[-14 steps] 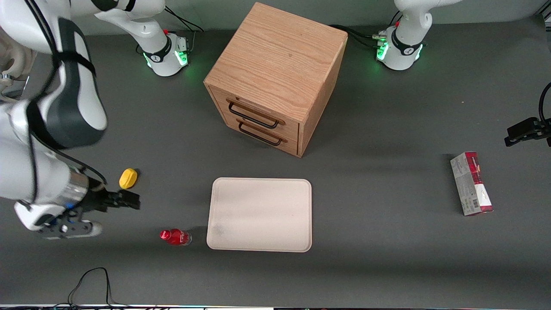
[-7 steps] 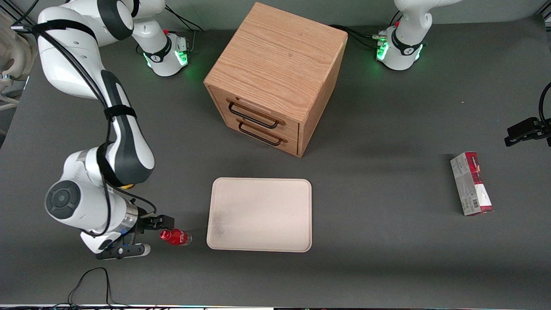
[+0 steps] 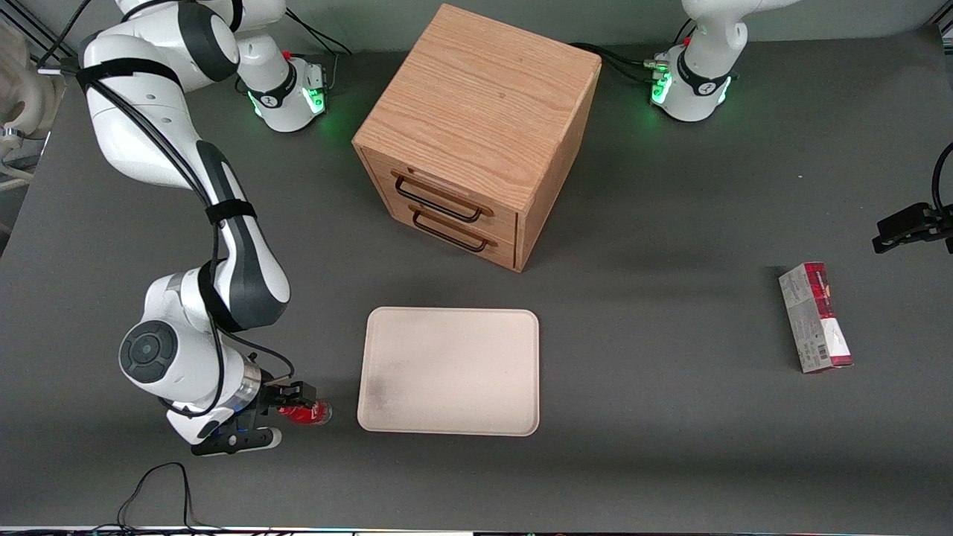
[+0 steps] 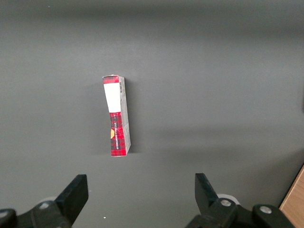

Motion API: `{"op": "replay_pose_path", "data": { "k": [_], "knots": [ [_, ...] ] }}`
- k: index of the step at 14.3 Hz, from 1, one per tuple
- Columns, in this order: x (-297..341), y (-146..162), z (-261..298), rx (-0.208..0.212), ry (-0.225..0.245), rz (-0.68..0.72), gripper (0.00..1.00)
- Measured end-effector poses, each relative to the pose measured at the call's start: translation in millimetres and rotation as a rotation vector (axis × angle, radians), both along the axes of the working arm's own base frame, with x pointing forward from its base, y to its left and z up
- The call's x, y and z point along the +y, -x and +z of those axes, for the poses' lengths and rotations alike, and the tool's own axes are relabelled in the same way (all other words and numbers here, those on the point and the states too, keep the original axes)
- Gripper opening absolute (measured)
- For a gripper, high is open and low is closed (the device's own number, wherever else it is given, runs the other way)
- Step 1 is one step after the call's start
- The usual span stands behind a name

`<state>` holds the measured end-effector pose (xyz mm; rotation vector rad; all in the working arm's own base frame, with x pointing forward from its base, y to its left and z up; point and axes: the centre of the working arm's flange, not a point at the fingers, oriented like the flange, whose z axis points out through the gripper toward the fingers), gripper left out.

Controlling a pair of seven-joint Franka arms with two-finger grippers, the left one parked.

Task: Place coke bottle on tray
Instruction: 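Close the right gripper around the bottle's cap end, then lift the bottle and carry it over the cream tray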

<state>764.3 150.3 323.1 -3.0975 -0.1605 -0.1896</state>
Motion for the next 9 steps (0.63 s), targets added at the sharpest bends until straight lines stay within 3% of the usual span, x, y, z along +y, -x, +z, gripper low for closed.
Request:
{"op": "replay_pose_path", "data": {
  "k": [1, 3, 5, 6, 9],
  "knots": [
    [0.1, -0.3, -1.5, -0.001, 0.0, 0.0, 0.65],
    [0.1, -0.2, -4.5, 0.003, 0.0, -0.002, 0.63],
    [-0.1, -0.3, -6.4, 0.006, -0.001, -0.019, 0.38],
    [-1.0, -0.8, -5.3, 0.003, 0.001, -0.033, 0.32],
    [-0.7, -1.0, -4.3, 0.004, -0.004, -0.073, 0.32]
  ]
}}
